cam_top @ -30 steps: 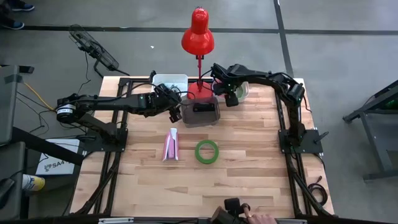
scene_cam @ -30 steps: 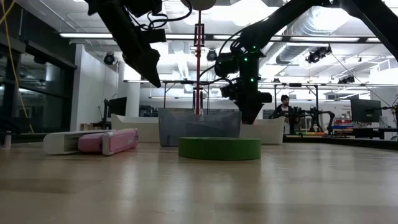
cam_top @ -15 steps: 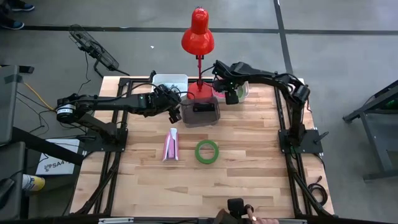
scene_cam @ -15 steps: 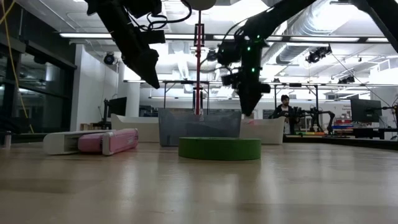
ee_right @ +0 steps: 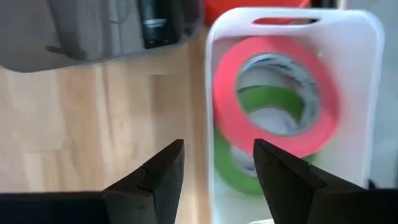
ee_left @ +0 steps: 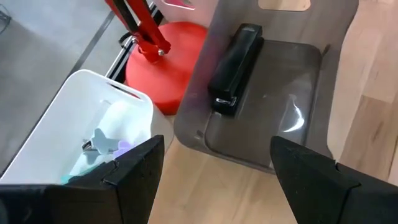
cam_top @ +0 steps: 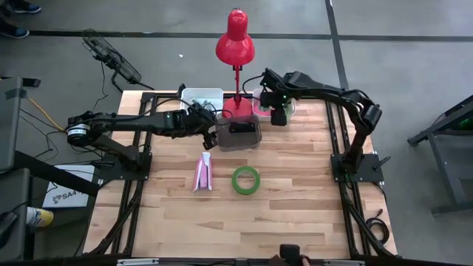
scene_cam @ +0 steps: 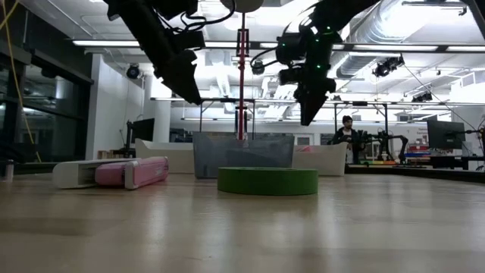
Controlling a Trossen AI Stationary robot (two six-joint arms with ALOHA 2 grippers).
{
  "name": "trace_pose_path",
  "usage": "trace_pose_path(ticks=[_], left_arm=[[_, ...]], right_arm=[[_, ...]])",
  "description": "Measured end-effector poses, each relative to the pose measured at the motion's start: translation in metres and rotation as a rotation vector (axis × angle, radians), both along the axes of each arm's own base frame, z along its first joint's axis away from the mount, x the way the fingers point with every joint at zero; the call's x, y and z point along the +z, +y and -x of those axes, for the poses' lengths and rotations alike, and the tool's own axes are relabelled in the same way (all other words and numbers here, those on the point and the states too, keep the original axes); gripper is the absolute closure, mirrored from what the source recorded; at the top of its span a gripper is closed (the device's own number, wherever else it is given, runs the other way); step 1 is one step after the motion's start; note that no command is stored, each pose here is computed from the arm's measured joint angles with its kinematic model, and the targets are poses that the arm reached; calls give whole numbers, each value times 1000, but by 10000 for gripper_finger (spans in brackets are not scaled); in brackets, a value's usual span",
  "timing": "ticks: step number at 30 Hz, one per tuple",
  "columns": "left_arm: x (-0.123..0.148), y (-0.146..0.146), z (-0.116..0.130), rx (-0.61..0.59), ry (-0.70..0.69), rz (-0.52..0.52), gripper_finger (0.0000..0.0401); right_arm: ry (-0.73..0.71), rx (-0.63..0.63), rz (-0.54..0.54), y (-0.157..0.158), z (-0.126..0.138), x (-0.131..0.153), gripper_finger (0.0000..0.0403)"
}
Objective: Pick and place Stapler, Stapler remover, tape
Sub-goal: Put the green tape into the right white bin
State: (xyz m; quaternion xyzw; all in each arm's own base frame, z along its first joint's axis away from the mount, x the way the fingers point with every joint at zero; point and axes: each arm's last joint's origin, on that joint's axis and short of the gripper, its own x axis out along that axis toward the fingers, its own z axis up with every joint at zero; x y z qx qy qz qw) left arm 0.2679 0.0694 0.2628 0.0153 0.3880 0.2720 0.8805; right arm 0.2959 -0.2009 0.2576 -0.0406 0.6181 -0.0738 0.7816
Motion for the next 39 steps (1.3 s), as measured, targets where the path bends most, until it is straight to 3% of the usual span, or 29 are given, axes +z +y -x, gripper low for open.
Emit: trace_pose_path(ticks=[9,17,30,39], left_arm=[[-3,-1,4,8,48,13,113],[-3,-1,4,2,53,6,113],[-4,-2,3,-30,50,41,113],[-5,-2,4,-41,56,55,113]], right_arm=[[-21,-158,-25,37,21,-1,220],[-101,-199,-38,87,32,3,220],[-262,-275,-194,150,15,-37,220],[-409,-401,-218,189,5,-50,220]])
